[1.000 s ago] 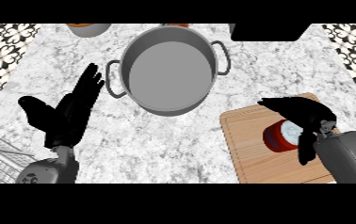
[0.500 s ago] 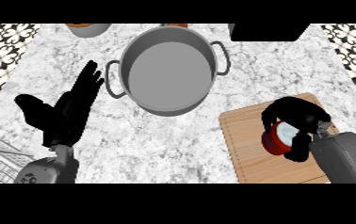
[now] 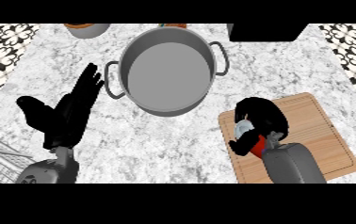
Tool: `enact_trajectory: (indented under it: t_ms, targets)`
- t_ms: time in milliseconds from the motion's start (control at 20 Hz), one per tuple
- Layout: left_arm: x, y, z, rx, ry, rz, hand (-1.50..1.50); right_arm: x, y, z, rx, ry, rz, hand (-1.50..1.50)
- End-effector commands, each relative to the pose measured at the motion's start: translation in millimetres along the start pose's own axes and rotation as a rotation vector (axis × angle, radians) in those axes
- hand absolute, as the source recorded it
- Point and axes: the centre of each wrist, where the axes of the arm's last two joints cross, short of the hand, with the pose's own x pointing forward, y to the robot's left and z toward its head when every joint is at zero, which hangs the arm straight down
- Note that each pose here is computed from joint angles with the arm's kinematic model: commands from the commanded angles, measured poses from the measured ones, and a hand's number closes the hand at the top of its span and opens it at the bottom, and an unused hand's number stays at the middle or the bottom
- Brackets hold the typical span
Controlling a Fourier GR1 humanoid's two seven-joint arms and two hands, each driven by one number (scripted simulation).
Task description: Pick the can from the cutting board and place it in the pot
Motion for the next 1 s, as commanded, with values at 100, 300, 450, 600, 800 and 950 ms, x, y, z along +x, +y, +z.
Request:
enact_trajectory:
  t_ms: [100,300,450,600,800,950]
  targets:
    - [7.5,-12.9,-7.3,-0.026,-0.003,-0.020,0.00,67.0,12.4,13.2,-0.203,0.191,-0.110,1.50]
    - [-5.7,-5.9,-1.2,0.000,-0.009,-0.022,0.00,88.9,-15.9,37.2,-0.443,0.235,-0.079,1.50]
    - [6.0,14.7,8.2,-0.001,-0.009,-0.010,0.00,92.8,-18.1,69.5,-0.517,0.187,-0.100,1.50]
    - [-15.3,1.0,-15.0,0.002,0.000,0.009,0.00,108.1,-40.1,99.6,-0.560,0.098,-0.085,1.50]
    - [-2.0,-2.2,-11.9,0.003,0.000,0.002,0.00,130.8,-58.7,126.2,-0.719,0.016,-0.107,1.50]
    - [0.8,-13.2,-5.8,-0.004,-0.002,-0.011,0.00,138.1,-83.9,155.0,-0.791,-0.113,-0.085,1.50]
